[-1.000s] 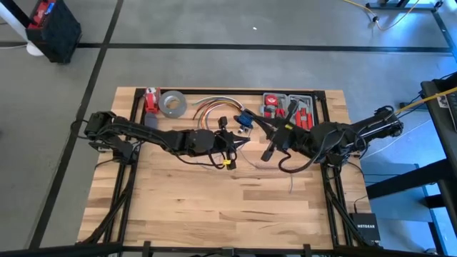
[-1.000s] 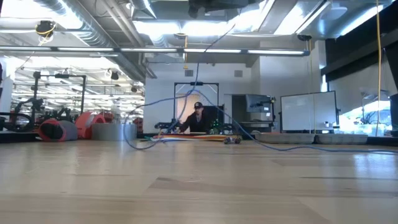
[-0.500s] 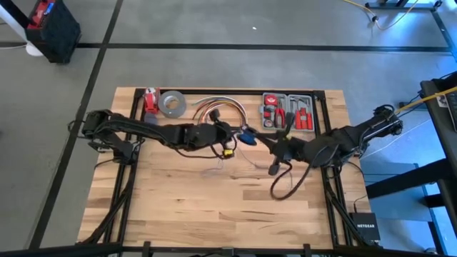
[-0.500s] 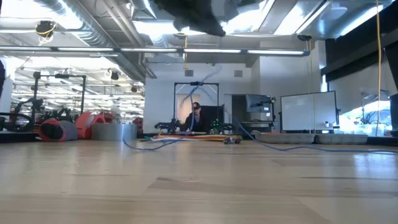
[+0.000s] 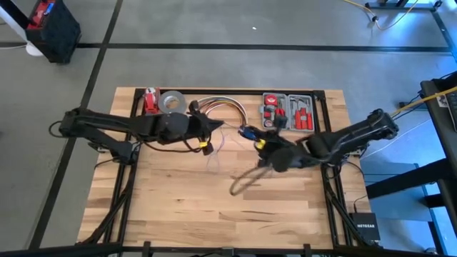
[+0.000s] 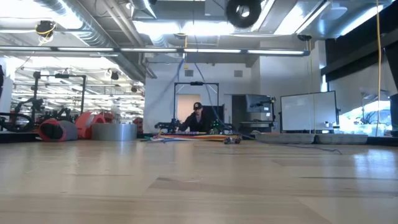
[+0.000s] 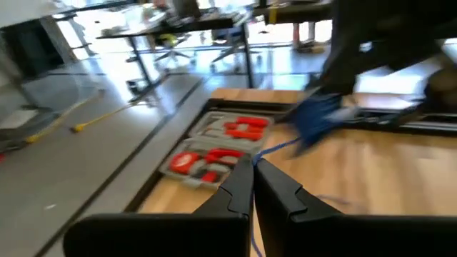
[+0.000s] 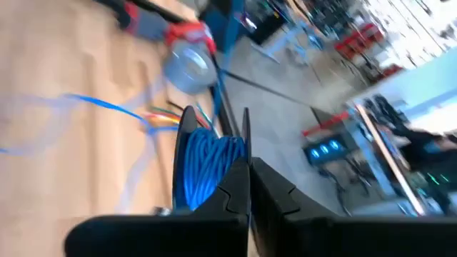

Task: Coil cords
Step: Coil the blue wire on the black spool

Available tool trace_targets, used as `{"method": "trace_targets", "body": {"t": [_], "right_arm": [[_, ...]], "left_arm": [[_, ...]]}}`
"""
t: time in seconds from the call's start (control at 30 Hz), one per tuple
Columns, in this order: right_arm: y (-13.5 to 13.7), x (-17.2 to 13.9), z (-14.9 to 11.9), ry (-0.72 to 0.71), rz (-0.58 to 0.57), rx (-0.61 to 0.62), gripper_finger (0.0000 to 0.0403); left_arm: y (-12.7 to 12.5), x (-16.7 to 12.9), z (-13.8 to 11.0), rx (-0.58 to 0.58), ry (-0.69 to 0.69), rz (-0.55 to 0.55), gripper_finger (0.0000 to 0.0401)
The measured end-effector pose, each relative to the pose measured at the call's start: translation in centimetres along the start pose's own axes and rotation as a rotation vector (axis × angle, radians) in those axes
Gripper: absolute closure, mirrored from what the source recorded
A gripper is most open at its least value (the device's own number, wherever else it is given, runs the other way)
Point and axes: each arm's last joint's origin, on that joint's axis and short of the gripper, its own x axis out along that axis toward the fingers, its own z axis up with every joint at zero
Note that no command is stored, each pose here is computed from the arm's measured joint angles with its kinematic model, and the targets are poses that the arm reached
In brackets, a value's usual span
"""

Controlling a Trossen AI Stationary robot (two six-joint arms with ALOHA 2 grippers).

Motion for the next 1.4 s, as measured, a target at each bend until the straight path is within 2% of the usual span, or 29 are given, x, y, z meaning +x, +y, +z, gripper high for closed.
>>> {"method": "trace_targets", "body": {"t": [0.3, 0.67, 0.77, 0.93, 1.2, 1.4], "right_arm": [[0.4, 4.0, -0.2, 0.024, -0.041, 0.059, 0.0402], [0.0, 4.3, 1.3, -0.106, 0.022, 0.152, 0.0402], [-0.2, 4.1, 1.3, -0.108, 0.026, 0.12, 0.0402], [-1.0, 3.0, 1.4, -0.138, 0.015, 0.146, 0.0402], [-4.8, -0.5, 2.1, -0.359, 0.169, 0.282, 0.0402], [-6.9, -2.4, 1.9, -0.446, 0.219, 0.344, 0.0402]], "left_arm": [[-3.0, 2.2, -0.5, -0.034, -0.064, -0.075, 0.0401], [-6.0, 7.4, -3.7, -0.011, -0.061, -0.073, 0.0401], [-6.2, 8.2, -4.1, -0.024, -0.067, -0.069, 0.0401], [-6.2, 8.1, -3.9, 0.011, -0.081, -0.077, 0.0401], [-6.2, 8.3, -3.7, 0.055, -0.098, -0.08, 0.0401], [-5.9, 8.6, -3.8, 0.068, -0.097, -0.077, 0.0401]]}}
